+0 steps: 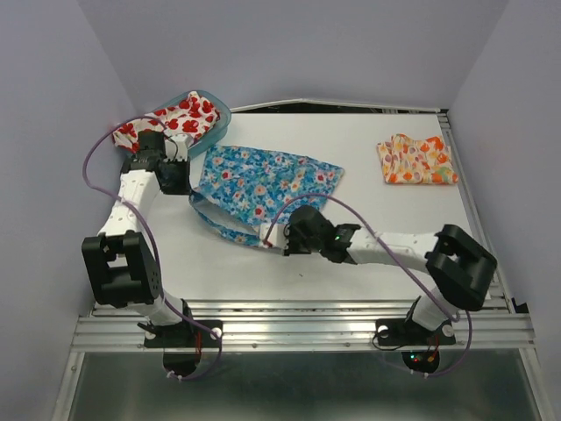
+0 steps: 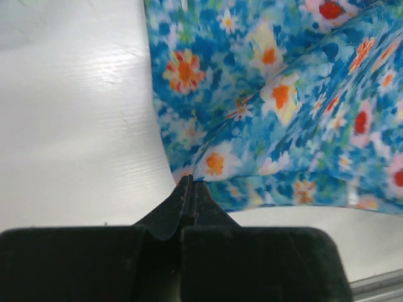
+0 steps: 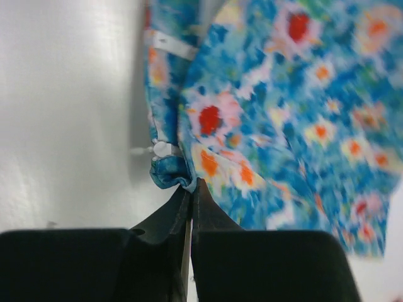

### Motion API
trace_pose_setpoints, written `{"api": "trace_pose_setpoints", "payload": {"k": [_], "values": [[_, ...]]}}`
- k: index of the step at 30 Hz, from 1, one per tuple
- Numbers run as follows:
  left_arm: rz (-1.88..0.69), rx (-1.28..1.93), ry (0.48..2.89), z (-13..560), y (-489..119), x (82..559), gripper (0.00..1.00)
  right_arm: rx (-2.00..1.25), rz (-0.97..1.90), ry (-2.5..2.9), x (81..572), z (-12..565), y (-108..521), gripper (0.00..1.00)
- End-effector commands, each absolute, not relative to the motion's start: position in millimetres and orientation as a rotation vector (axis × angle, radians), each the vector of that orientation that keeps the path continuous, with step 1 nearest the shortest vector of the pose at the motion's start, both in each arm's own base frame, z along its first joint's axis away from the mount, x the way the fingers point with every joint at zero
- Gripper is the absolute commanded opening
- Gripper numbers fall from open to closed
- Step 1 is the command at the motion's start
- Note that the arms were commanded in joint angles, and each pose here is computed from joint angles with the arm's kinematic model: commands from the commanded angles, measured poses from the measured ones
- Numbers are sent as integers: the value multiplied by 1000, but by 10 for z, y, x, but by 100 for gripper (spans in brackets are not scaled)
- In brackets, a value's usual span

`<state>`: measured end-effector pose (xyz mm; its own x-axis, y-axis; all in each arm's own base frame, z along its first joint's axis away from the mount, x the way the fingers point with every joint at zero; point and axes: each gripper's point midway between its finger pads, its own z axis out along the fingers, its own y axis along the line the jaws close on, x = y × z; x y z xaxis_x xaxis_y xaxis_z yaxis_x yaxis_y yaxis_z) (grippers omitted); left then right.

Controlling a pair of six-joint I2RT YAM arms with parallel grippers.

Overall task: Fold and stack the skirts
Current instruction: Flatten the skirt out

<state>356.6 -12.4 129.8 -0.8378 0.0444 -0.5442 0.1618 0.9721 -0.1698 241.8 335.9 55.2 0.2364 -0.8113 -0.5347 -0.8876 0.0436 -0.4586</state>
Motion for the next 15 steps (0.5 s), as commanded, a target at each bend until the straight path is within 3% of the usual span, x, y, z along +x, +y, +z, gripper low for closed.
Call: {"api": "trace_pose_setpoints", "payload": {"k": [1, 8, 15], "values": [[-70, 129, 2347, 2065, 179, 3706, 0, -1384, 55, 1650, 3152, 1586, 2815, 1], [71, 123, 2134, 2700, 316, 3633, 0, -1158, 161, 1663, 3353, 2362, 2379, 1], [30, 251, 1946, 3462, 138, 3564, 0, -980, 119, 1594, 3767, 3208, 2127, 1]]}}
